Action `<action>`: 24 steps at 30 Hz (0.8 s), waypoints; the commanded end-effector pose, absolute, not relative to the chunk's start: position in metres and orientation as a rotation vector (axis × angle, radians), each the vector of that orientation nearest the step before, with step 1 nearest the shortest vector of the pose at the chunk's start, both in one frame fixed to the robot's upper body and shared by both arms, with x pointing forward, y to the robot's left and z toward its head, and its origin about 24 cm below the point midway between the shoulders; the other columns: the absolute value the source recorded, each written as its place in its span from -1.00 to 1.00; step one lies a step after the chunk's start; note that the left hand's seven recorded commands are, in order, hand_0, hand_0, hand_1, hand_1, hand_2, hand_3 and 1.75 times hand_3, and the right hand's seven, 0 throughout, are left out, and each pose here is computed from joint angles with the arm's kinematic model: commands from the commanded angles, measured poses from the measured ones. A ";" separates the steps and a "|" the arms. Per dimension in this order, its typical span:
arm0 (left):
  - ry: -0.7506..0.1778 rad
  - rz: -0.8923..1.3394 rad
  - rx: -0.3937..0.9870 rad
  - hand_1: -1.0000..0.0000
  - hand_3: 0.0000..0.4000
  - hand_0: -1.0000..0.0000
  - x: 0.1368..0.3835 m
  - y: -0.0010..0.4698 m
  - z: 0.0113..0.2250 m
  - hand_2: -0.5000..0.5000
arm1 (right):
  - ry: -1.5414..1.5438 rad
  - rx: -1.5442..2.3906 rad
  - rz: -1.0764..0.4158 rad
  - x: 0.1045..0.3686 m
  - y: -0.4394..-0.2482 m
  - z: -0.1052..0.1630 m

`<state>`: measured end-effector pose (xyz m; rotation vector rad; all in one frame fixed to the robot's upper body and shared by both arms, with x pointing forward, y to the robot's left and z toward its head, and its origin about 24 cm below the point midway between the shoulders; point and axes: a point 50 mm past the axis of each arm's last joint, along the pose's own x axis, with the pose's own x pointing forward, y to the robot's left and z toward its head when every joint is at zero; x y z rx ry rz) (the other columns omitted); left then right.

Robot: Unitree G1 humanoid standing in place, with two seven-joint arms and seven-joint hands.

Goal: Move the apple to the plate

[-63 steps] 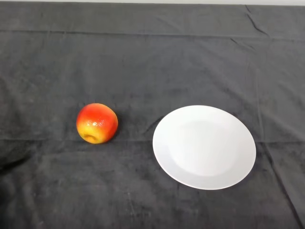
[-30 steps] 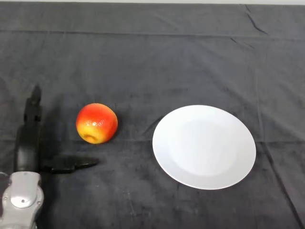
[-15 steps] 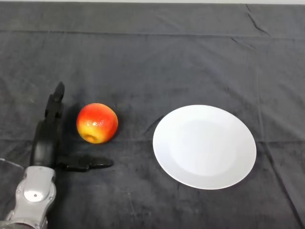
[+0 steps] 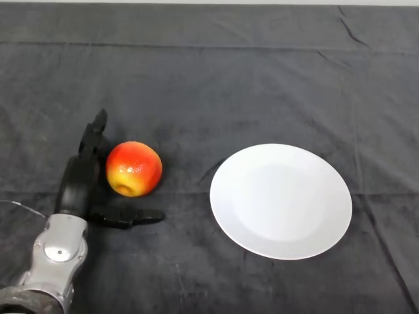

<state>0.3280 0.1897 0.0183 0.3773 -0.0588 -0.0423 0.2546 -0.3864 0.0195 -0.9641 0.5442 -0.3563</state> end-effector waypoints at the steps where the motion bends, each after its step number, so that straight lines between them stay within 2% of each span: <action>1: -0.039 -0.079 0.402 -0.95 1.00 -1.00 0.336 0.182 0.022 -0.02 | 0.621 -0.950 -0.329 0.240 -0.381 -0.003; 3: -0.028 -0.088 0.407 -1.00 1.00 -1.00 0.337 0.181 0.021 0.00 | 0.621 -0.950 -0.329 0.240 -0.381 -0.003; 15: 0.007 -0.120 0.443 -1.00 1.00 -1.00 0.339 0.184 0.021 0.00 | 0.621 -0.949 -0.329 0.240 -0.381 -0.003; 24: -0.041 -0.103 0.454 -1.00 1.00 -1.00 0.349 0.190 0.039 0.00 | 0.621 -0.949 -0.329 0.240 -0.381 -0.003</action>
